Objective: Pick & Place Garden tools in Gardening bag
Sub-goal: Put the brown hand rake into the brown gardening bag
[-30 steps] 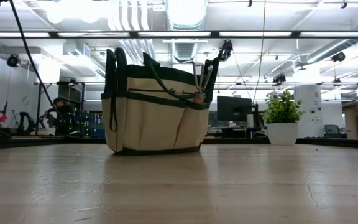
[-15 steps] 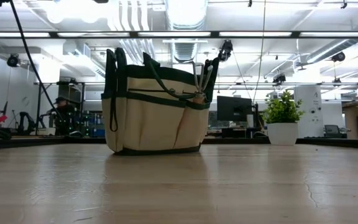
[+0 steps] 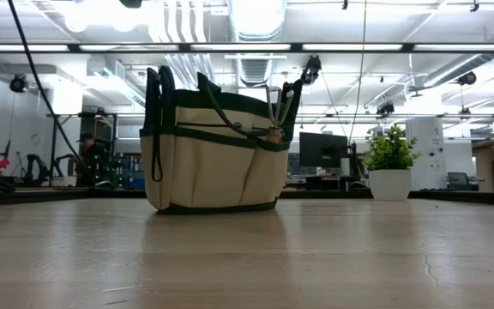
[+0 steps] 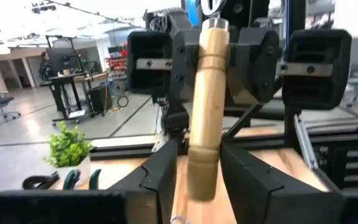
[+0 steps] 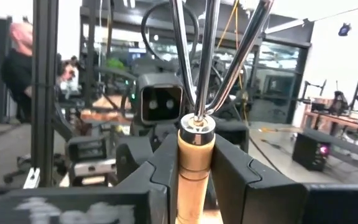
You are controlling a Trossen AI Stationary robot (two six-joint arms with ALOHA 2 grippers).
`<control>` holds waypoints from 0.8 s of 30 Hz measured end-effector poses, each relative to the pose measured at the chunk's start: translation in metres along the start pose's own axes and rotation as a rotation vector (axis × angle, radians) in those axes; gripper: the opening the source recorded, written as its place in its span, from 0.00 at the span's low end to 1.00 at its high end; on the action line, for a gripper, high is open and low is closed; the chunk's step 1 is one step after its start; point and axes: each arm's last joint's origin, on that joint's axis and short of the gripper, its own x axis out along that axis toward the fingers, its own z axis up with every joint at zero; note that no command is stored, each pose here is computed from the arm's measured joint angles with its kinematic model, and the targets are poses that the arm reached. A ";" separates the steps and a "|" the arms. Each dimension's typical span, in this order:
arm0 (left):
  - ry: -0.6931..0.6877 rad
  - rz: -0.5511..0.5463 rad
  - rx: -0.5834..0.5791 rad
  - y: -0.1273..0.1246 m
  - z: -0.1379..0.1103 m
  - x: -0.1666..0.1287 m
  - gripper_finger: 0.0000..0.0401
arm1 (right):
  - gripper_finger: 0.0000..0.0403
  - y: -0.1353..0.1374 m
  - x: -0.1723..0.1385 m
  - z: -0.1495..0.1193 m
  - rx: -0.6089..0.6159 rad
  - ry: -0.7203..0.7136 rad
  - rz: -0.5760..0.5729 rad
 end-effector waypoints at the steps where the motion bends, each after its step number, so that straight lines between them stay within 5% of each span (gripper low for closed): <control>1: 0.010 -0.002 0.008 0.001 0.001 -0.001 0.33 | 0.16 0.000 -0.001 0.001 -0.010 0.013 0.000; 8: 0.062 0.000 0.038 0.013 0.012 -0.014 0.37 | 0.16 0.009 -0.009 -0.007 -0.025 0.120 0.028; 24: 0.067 -0.007 -0.046 0.024 0.026 -0.029 0.37 | 0.16 0.029 -0.010 -0.090 -0.112 0.337 0.061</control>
